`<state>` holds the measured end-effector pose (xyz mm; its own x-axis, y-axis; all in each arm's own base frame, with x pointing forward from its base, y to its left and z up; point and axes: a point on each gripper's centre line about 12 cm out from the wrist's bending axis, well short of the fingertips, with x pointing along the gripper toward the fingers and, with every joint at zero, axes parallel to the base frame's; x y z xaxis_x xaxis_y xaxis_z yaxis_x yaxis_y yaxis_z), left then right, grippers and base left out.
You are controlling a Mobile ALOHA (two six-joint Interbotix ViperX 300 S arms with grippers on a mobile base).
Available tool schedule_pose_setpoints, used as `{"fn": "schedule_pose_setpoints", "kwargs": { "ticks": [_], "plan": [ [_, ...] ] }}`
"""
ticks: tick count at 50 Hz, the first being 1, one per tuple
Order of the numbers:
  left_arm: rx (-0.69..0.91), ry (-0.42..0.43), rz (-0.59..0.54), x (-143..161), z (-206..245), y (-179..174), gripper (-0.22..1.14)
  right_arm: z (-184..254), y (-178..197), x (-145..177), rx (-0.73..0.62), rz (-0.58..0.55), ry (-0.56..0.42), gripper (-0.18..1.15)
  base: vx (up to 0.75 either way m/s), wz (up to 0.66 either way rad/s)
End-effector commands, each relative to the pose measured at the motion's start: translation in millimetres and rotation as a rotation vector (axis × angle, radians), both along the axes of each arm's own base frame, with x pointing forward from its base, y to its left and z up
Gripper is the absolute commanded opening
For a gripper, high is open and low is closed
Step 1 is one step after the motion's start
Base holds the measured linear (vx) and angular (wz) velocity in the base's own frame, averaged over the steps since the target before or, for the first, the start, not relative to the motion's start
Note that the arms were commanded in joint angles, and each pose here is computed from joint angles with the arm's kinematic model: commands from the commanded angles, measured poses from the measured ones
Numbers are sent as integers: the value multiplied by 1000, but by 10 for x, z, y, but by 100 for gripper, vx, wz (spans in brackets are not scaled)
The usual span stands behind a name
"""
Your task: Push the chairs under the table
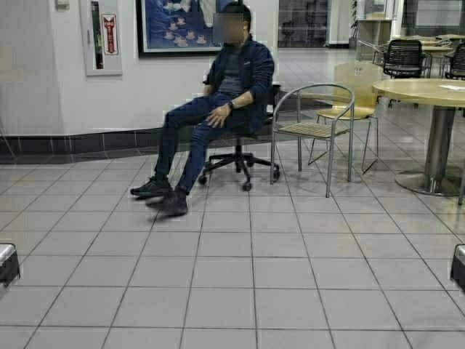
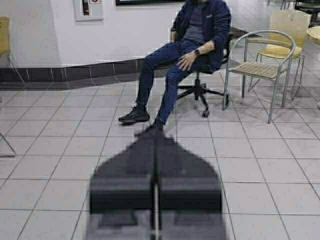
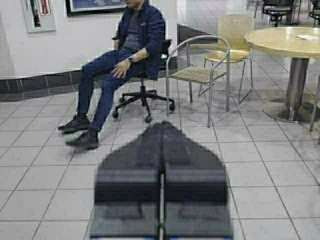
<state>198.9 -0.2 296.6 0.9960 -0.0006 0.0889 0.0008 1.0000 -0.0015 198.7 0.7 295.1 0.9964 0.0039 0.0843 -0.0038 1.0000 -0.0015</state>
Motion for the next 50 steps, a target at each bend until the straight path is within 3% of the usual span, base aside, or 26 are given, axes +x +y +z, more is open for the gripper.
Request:
{"fn": "schedule_pose_setpoints", "kwargs": {
  "ticks": [1, 7, 23, 50],
  "plan": [
    [-5, 8, -13, 4, 19, -25, -4, 34, 12, 12, 0, 6, 0, 3, 0, 0],
    [-2, 6, -11, 8, 44, -22, 2, 24, 9, 22, -2, 4, 38, 5, 0, 0],
    [-3, 3, -13, 5, 49, -25, 2, 2, 12, 10, 2, 6, 87, 5, 5, -1],
    [-61, -9, -18, -32, 61, -24, 2, 50, 8, -107, -3, 4, 58, 5, 18, 0]
  ]
}}
